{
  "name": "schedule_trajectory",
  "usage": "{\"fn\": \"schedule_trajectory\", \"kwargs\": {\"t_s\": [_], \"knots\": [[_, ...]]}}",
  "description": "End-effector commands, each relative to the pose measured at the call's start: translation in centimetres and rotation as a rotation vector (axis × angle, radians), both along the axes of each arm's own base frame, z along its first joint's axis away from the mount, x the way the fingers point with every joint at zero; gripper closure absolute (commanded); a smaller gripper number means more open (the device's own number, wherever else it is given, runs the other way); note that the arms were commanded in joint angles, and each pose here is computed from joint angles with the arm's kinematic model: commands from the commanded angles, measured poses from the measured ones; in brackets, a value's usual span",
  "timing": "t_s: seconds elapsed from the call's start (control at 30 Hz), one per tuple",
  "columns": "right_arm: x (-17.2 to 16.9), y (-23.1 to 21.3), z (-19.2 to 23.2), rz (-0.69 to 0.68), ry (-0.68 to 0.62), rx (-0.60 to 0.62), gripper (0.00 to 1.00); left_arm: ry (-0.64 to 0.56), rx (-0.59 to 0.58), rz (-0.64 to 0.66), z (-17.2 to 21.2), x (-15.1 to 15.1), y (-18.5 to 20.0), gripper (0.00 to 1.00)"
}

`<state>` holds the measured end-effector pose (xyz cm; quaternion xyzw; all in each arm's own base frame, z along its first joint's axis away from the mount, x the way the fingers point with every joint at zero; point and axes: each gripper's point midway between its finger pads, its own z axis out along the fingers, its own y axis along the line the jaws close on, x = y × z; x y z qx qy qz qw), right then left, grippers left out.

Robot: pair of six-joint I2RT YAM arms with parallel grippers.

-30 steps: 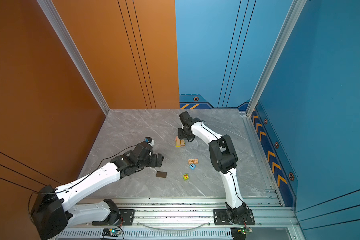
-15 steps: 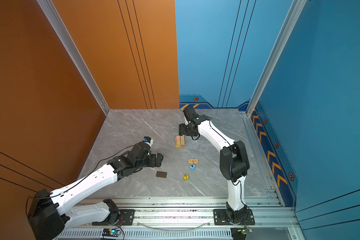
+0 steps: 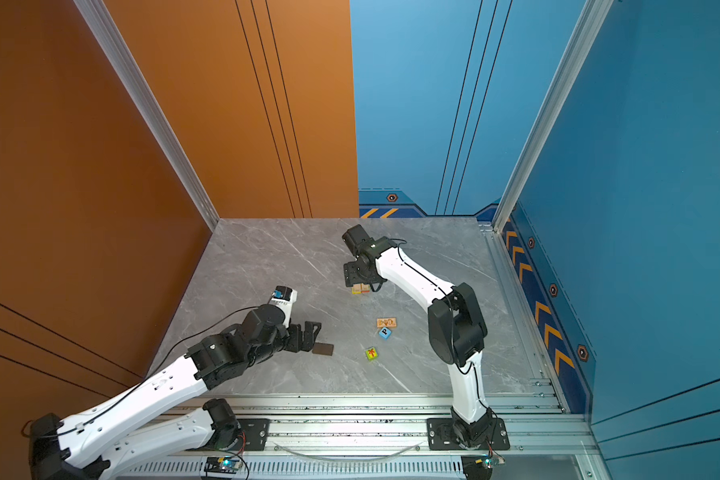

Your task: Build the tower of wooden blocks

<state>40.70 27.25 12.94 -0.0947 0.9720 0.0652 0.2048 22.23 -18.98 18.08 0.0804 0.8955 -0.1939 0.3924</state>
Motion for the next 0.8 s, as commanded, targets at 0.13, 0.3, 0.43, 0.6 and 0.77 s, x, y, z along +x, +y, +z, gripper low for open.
{"fn": "schedule_trajectory", "kwargs": {"t_s": [0.13, 0.3, 0.43, 0.6, 0.77], "knots": [[1.4, -0.1, -1.5, -0.040, 0.014, -0.063, 0.21, -0.043, 0.013, -0.028, -0.1, -1.3, 1.1, 0.02], [2.1, 0.3, -2.8, -0.035, 0.039, -0.074, 0.21, -0.046, 0.026, -0.024, -0.3, -1.6, 1.7, 0.02], [2.3, 0.4, -3.9, -0.026, 0.059, -0.083, 0.21, -0.041, 0.036, -0.025, -0.6, -1.5, 1.6, 0.02], [2.6, 0.1, -5.1, -0.027, 0.088, -0.081, 0.22, -0.038, 0.044, -0.024, -0.8, -1.3, 1.5, 0.02], [3.0, 0.2, -5.8, -0.019, 0.099, -0.076, 0.23, -0.035, 0.048, -0.019, -0.8, -1.1, 1.5, 0.02]]}}
